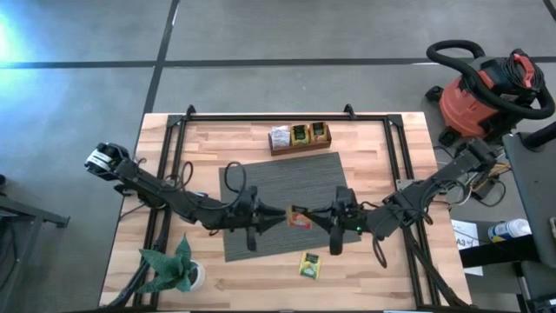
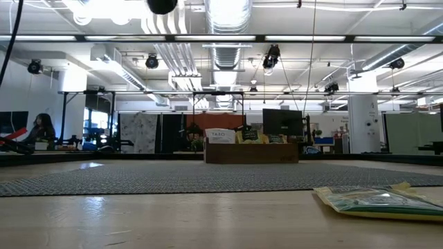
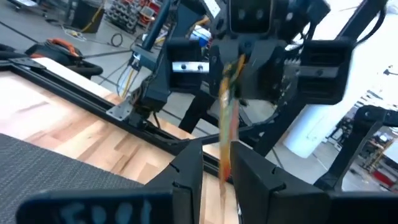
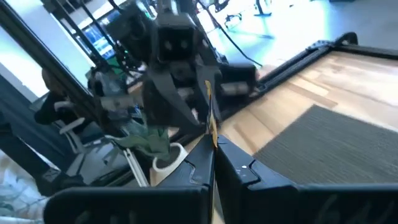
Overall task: Pick & Place Tea
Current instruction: Put the orange tea bag into the right section of the wooden organizer
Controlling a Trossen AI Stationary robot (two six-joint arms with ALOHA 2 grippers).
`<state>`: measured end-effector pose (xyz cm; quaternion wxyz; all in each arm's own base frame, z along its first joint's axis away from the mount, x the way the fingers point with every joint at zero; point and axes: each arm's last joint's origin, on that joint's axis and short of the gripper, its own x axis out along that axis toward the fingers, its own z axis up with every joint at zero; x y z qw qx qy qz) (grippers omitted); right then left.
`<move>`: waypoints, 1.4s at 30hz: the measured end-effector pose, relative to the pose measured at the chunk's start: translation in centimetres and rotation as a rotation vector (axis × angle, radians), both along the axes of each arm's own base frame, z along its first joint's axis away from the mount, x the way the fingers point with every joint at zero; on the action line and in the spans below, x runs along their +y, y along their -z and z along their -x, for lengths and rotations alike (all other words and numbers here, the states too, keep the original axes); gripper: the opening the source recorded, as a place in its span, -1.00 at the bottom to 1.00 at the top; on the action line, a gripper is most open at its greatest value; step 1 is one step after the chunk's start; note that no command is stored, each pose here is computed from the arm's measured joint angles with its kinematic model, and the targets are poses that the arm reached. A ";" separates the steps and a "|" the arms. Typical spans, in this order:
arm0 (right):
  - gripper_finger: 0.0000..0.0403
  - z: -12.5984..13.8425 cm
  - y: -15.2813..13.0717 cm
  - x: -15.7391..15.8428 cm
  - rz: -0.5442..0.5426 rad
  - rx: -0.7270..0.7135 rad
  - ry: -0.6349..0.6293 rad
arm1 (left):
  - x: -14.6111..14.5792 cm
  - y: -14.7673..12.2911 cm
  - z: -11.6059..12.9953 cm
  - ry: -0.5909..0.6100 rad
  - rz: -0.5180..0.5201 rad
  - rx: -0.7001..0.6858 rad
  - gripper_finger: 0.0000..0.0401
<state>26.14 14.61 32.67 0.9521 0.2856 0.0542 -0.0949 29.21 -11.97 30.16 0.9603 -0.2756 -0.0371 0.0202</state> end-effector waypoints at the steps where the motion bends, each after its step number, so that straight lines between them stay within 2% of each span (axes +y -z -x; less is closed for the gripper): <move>1: -0.96 -0.2 -0.3 0.0 0.006 -0.004 -0.008 | -0.1 0.0 -0.3 0.007 -0.001 0.002 -0.62; 6: -0.96 -0.6 -1.0 0.3 0.044 -0.002 -0.023 | -0.5 0.0 -1.2 0.029 -0.004 0.001 -0.62; 15: -0.96 -0.6 -1.1 0.3 0.049 0.014 -0.020 | -0.8 -1.0 -1.5 0.099 -0.029 -0.030 -0.64; 23: -0.96 -0.6 -0.7 0.3 0.068 0.028 -0.021 | -0.9 -1.0 -1.5 0.109 -0.040 -0.025 -0.95; 26: -0.94 -0.6 -0.5 0.3 0.078 0.051 -0.046 | -0.9 -0.9 -1.5 0.110 -0.055 -0.017 -0.98; 29: -0.83 -0.5 -0.1 0.3 0.095 0.095 -0.085 | -0.8 -0.6 -1.5 0.104 -0.073 0.016 -0.99; 33: -0.59 -0.2 0.2 0.2 0.126 0.185 -0.102 | -0.8 0.1 -1.5 0.083 -0.099 0.083 -0.99; 38: -0.32 0.5 -1.2 -0.6 0.204 0.376 -0.168 | -0.9 1.4 -1.9 0.062 -0.126 0.157 -0.99; 42: -0.23 0.5 -3.0 -2.0 0.220 0.519 -0.234 | -1.2 2.7 -2.7 0.063 -0.140 0.191 -1.00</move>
